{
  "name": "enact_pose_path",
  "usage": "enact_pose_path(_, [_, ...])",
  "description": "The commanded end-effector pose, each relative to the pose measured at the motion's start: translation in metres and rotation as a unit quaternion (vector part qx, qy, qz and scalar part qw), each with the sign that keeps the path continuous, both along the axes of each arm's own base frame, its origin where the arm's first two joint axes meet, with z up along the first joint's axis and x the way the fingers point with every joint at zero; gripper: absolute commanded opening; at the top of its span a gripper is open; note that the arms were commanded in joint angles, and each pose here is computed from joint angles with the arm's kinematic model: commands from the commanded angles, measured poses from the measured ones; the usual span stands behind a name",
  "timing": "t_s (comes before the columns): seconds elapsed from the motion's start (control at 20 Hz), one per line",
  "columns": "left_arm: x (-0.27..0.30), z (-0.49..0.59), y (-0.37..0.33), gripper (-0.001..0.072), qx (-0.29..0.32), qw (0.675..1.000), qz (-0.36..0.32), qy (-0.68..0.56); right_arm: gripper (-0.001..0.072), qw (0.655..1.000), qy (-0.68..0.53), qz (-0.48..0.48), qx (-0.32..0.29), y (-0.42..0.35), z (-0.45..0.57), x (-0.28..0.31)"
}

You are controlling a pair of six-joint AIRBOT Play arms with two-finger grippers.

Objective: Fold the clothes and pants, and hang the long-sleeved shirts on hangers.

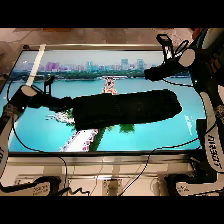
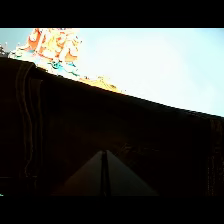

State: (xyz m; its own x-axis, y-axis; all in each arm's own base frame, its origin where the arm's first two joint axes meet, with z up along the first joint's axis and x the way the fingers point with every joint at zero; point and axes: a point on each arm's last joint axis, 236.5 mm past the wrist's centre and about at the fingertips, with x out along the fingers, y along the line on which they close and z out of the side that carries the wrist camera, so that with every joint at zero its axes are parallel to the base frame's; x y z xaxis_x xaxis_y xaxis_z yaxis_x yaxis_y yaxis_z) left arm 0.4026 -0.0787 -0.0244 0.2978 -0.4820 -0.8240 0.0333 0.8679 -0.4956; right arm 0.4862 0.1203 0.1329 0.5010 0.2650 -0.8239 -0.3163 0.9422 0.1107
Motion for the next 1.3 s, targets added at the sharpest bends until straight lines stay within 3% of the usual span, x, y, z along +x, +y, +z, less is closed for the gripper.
enact_pose_path(0.0, [-0.01, -0.045, 0.026, 0.0708, -0.014, 0.998, 0.059, 0.001, 0.0032, 1.0, 0.001, 0.001, -0.025, -0.01, -0.003, -0.001])
enact_pose_path(0.35, [0.006, -0.062, -0.043, 0.0692, -0.15, 0.987, 0.05, -0.013, 0.0032, 1.0, -0.01, 0.0, -0.02, -0.007, 0.001, 0.004])
enact_pose_path(0.4, [0.009, -0.061, -0.054, 0.0652, -0.163, 0.985, 0.044, -0.022, 0.0033, 1.0, -0.011, 0.0, -0.02, -0.007, 0.001, 0.004])
enact_pose_path(0.5, [0.011, -0.063, -0.067, 0.0363, -0.164, 0.985, 0.035, -0.032, 0.0032, 1.0, -0.012, -0.001, -0.02, -0.007, 0.001, 0.004])
enact_pose_path(0.55, [0.014, -0.061, -0.067, 0.0148, -0.162, 0.985, 0.036, -0.036, 0.0033, 1.0, -0.012, 0.0, -0.02, -0.008, 0.001, 0.004])
enact_pose_path(0.6, [0.017, -0.056, -0.068, 0.0017, -0.165, 0.985, 0.032, -0.042, 0.0033, 1.0, -0.012, -0.001, -0.022, -0.009, 0.001, 0.005])
enact_pose_path(0.8, [0.027, 0.007, -0.068, 0.0015, -0.178, 0.981, -0.026, -0.069, 0.0033, 0.999, -0.015, 0.007, -0.032, -0.01, -0.001, 0.005])
enact_pose_path(0.95, [0.015, 0.05, -0.043, 0.0015, -0.057, 0.992, -0.089, -0.063, 0.0032, 1.0, 0.005, 0.012, -0.023, -0.005, -0.018, 0.004])
enact_pose_path(1.05, [0.007, 0.088, -0.023, 0.0016, 0.01, 0.992, -0.104, -0.076, 0.0032, 0.999, 0.031, 0.019, 0.027, 0.019, -0.041, 0.004])
enact_pose_path(1.25, [-0.007, 0.166, -0.018, 0.0016, 0.044, 0.979, -0.113, -0.163, 0.0031, 0.978, 0.088, 0.019, 0.188, 0.114, -0.103, 0.011])
